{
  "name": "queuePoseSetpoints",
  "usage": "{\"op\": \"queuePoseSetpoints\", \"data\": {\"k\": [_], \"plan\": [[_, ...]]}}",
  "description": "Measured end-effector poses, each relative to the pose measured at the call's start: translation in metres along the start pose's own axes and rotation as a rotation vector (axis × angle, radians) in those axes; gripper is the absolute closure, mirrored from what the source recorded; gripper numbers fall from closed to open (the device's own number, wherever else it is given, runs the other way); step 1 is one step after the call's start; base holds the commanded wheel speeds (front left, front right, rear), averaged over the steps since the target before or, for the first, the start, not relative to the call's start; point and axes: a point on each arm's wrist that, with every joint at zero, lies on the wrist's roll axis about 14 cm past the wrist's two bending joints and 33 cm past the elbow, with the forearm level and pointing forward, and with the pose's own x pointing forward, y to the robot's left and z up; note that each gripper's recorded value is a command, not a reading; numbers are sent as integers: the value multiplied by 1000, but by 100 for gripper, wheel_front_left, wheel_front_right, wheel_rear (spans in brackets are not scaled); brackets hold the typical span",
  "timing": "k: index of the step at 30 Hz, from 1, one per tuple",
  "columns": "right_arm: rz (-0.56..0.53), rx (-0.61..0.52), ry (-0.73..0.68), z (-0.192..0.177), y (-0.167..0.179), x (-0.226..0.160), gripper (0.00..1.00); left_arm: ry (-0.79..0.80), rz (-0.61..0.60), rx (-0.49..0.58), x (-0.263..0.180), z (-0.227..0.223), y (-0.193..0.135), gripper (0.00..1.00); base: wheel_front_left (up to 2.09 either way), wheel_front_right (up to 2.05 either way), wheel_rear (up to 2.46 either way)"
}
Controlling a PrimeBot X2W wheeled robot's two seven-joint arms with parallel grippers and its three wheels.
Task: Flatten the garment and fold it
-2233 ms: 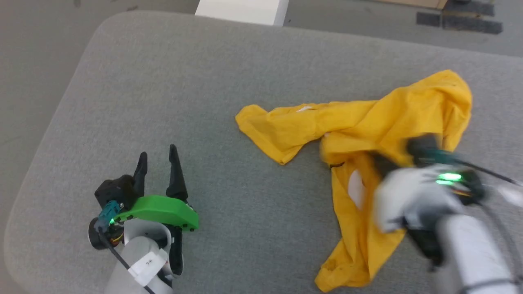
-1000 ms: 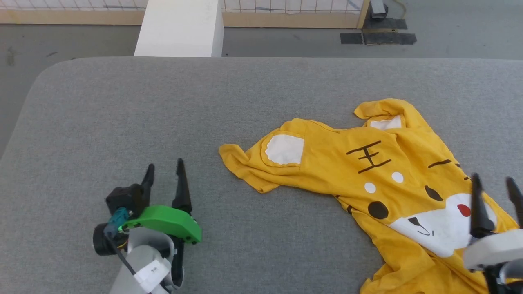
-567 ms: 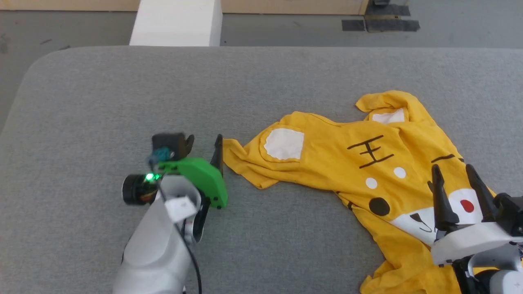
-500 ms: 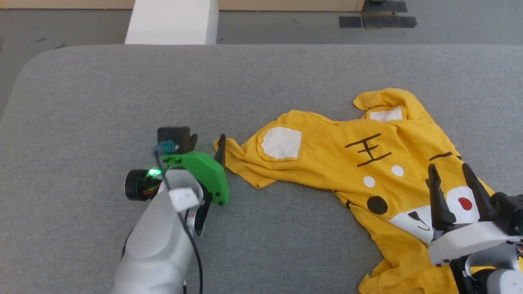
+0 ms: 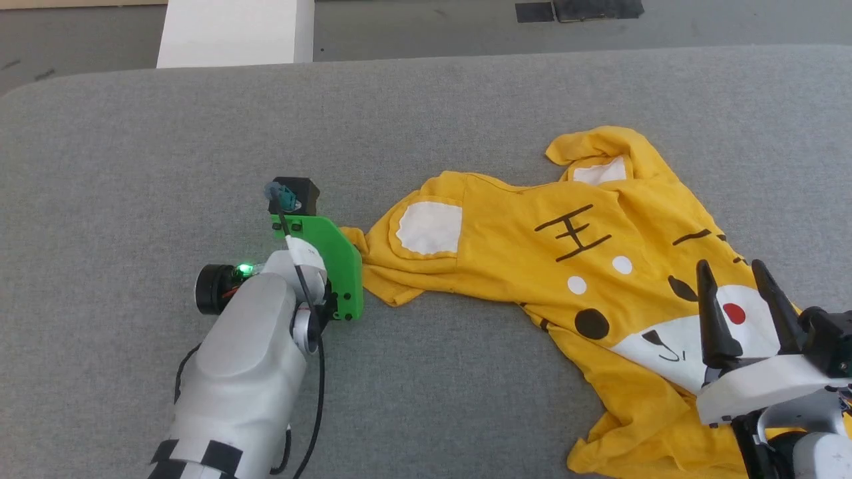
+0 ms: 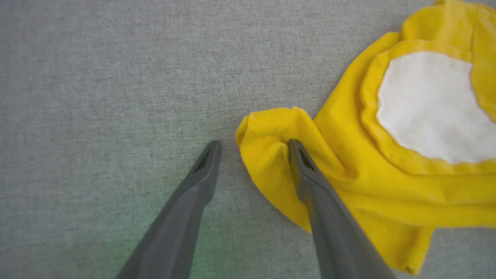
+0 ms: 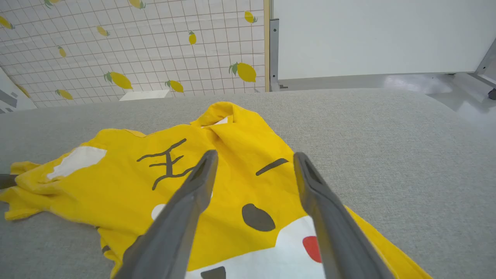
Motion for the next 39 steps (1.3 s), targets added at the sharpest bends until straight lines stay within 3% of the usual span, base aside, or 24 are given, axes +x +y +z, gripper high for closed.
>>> {"op": "queuePoseSetpoints", "data": {"k": [8,19,26,39], "plan": [[19,-1,-28,9,6,4,0,-111,4,-97,-21,-10,11,100,0,0,0],[74,-89,-39,30,28,41,0,-178,260,-256,-86,-50,112,100,0,0,0],[69,-95,30,32,37,87,0,-162,323,-332,-109,-73,128,100,0,0,0],[192,-162,395,-38,79,176,0,-165,335,-379,-103,-77,130,100,0,0,0]]}}
